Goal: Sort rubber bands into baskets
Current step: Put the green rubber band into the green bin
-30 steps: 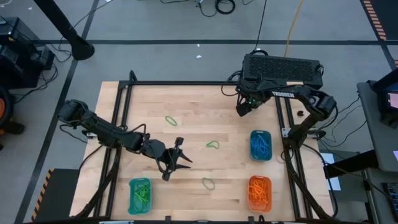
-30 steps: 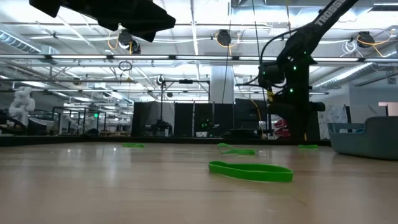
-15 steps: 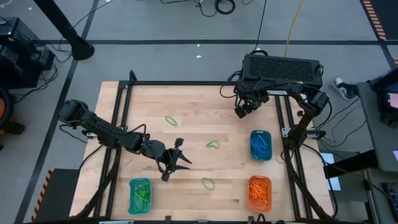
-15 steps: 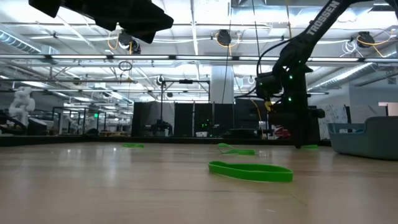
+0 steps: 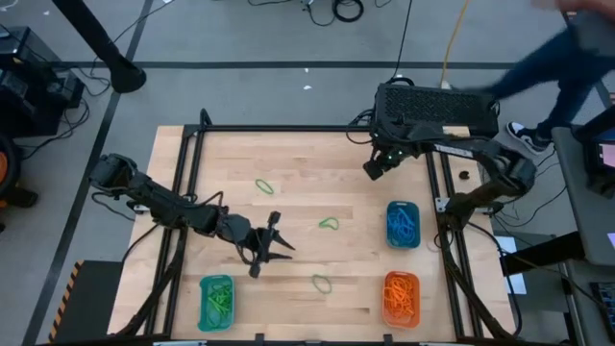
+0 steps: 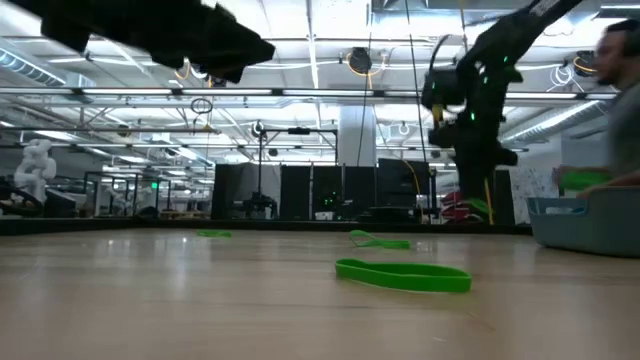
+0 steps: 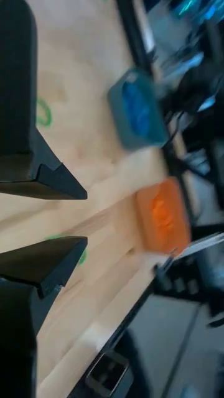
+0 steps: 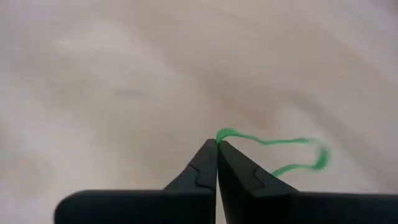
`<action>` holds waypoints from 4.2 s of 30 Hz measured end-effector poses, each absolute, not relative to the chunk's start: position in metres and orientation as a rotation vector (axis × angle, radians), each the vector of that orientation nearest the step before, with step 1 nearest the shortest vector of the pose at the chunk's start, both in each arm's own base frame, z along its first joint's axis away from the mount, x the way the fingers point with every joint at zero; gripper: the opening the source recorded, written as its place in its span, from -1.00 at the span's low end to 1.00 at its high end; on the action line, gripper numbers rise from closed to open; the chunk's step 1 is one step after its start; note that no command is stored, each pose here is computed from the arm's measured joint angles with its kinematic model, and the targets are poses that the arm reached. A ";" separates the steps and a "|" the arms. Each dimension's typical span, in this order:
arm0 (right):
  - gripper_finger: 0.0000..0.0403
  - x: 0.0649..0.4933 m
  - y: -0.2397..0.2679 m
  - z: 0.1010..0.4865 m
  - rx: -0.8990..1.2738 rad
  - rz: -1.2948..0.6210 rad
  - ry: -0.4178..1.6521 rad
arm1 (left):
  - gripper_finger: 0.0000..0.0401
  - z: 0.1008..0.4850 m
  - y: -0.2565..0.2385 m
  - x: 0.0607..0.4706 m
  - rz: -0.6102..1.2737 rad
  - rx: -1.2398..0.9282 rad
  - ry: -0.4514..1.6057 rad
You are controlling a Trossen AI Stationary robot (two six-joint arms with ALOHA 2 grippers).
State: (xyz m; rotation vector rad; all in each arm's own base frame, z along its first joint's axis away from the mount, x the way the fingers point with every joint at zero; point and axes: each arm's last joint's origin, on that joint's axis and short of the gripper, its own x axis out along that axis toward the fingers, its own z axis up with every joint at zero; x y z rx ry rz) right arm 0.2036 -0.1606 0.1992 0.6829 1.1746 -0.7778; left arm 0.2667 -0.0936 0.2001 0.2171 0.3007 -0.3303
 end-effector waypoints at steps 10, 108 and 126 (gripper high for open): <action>-1.00 0.239 -0.091 0.268 0.648 -0.273 0.708 | -0.43 0.189 -0.072 0.252 -0.186 0.171 0.068; -0.07 0.329 0.102 0.272 0.223 0.515 0.410 | -1.00 0.240 -0.184 0.160 -0.244 -0.560 1.052; -0.07 0.327 0.107 0.272 0.148 0.515 0.387 | -0.89 0.192 -0.206 0.145 -0.100 -0.520 1.456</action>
